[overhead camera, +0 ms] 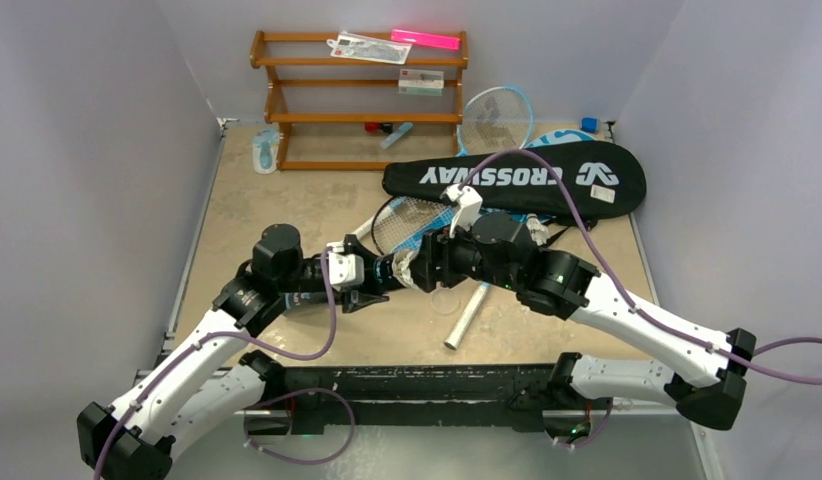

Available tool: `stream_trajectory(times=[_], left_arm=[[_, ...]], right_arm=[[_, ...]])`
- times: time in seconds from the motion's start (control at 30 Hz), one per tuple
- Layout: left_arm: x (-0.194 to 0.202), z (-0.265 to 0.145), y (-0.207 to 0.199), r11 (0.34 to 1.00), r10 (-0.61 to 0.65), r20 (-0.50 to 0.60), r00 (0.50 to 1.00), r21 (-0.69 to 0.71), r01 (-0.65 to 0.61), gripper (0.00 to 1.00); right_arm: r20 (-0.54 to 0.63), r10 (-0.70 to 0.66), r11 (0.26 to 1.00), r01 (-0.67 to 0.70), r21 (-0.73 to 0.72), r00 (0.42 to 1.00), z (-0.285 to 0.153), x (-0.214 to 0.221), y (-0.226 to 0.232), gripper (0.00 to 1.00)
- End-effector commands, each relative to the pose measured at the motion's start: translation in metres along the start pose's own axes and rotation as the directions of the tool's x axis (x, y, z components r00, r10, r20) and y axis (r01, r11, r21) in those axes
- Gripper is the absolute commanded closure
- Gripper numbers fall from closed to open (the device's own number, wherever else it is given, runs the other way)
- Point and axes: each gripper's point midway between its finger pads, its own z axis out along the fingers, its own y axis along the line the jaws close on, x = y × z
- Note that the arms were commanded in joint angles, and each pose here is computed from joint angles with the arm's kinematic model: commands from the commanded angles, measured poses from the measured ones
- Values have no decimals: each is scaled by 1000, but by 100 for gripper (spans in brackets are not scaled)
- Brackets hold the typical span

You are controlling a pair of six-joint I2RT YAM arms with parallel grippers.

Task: Pack up the badminton gear
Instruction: Place the shuttlecock at the shuttle tube.

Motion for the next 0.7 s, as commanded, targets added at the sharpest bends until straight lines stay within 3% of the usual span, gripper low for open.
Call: stream_trajectory(times=[0.0,0.67], left_arm=[[-19,-1,-3,998,55,61,997,38,-57,52],[-17,2,-17,991,26,76,997,133,-36,51]], right_arm=[[11,-11,999,11,-47,1000,2,-10,11,33],[-80,21,997,-27,-75,997,32,10,5,33]])
